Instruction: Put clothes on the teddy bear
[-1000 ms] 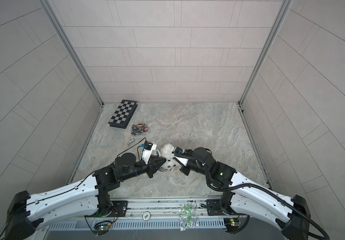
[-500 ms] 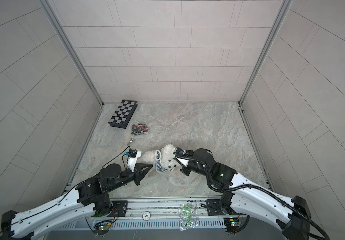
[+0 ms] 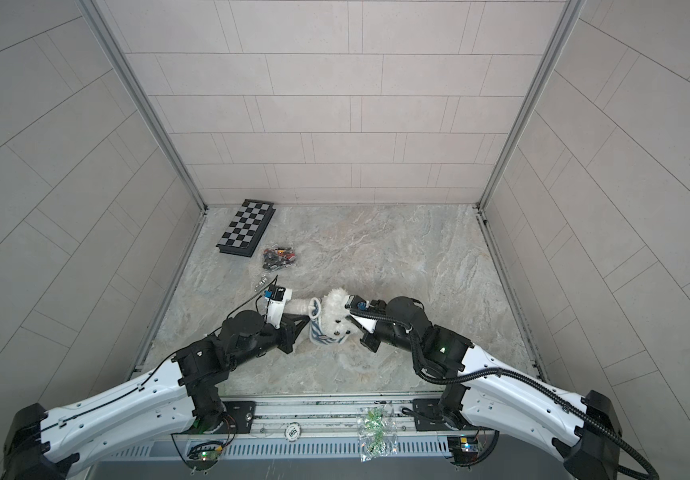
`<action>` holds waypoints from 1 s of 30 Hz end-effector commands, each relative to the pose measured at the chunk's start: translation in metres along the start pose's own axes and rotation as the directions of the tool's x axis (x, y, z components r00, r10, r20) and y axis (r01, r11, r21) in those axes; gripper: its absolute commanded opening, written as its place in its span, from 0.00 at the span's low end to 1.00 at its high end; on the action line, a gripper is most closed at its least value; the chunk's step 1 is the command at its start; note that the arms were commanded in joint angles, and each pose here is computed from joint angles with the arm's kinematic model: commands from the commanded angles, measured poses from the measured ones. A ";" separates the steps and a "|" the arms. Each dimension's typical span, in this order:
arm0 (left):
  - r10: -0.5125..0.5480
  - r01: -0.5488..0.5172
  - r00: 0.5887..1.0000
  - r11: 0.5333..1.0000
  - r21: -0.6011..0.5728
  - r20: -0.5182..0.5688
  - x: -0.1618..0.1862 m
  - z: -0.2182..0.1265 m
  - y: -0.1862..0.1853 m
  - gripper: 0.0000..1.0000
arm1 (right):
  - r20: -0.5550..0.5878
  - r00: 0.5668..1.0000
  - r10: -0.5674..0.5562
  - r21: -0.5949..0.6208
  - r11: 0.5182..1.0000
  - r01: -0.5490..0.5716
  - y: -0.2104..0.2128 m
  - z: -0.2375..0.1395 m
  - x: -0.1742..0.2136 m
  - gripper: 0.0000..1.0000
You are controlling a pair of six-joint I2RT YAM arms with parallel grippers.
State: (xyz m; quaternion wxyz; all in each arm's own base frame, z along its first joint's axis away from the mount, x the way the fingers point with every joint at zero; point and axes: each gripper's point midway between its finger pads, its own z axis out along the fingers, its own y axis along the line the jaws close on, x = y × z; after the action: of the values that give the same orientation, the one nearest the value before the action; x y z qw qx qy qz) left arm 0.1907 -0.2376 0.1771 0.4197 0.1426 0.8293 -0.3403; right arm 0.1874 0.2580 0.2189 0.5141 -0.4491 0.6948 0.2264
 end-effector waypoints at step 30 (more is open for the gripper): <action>0.029 -0.031 0.999 0.991 -0.129 -0.017 -0.032 0.032 0.000 0.21 | 0.073 0.997 -0.024 -0.005 1.000 0.025 0.002 -0.007 -0.013 0.00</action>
State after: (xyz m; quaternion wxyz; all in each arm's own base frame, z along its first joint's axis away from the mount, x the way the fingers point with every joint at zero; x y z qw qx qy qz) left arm 0.2227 -0.2611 0.1876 0.4200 0.1317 0.8457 -0.3017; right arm 0.1854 0.2557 0.2192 0.5173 -0.4481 0.6927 0.2276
